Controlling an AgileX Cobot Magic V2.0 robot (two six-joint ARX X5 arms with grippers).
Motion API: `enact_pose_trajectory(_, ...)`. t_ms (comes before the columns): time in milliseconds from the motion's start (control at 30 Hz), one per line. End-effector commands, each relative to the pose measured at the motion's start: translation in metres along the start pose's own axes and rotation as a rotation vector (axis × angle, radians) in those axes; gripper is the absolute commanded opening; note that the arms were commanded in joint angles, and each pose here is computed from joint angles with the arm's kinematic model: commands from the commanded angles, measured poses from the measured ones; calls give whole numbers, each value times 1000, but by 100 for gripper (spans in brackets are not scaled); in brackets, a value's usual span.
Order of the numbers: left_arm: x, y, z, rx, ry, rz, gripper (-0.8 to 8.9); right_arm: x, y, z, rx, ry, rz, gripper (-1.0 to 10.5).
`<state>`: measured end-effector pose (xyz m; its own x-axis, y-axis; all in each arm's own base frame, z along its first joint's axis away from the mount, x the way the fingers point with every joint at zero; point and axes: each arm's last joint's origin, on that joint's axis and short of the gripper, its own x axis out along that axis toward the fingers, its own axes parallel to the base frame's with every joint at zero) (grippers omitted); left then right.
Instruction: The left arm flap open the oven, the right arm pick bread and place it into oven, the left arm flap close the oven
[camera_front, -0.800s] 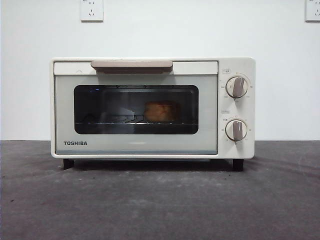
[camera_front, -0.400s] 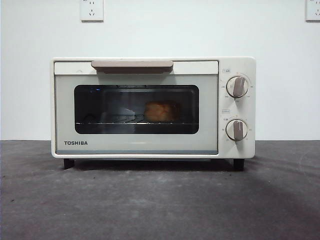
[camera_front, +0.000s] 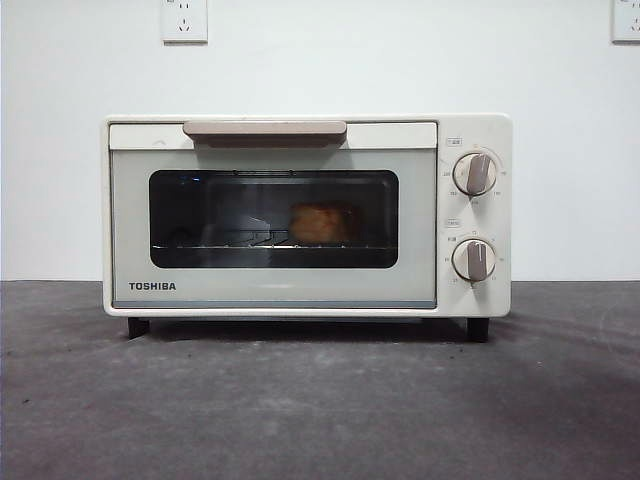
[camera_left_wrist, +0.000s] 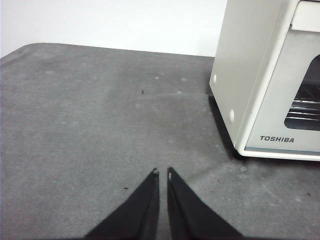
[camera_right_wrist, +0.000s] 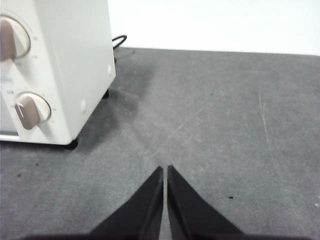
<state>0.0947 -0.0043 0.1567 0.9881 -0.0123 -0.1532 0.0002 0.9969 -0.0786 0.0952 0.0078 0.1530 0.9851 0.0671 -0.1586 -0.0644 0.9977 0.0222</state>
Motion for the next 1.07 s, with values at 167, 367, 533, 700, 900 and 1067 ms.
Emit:
enact_pose_trajectory(167, 2, 1, -7, 16, 24, 2, 28, 1, -1, -3, -9, 3, -17, 9)
enact_pose_trajectory(367, 2, 1, -7, 16, 24, 2, 28, 1, -1, -2, -9, -9, -18, 9)
enact_pose_trajectory(533, 2, 1, -7, 16, 24, 2, 28, 1, -1, -2, -9, -9, -18, 9)
enact_pose_trajectory(700, 2, 1, -7, 17, 24, 2, 28, 1, -1, -2, -9, -9, -18, 9)
enact_pose_trajectory(900, 2, 1, -7, 16, 24, 2, 28, 1, -1, -2, -9, -9, -18, 9)
enact_pose_trajectory(1067, 2, 1, -7, 16, 24, 2, 28, 1, -1, -2, -9, -9, -18, 9)
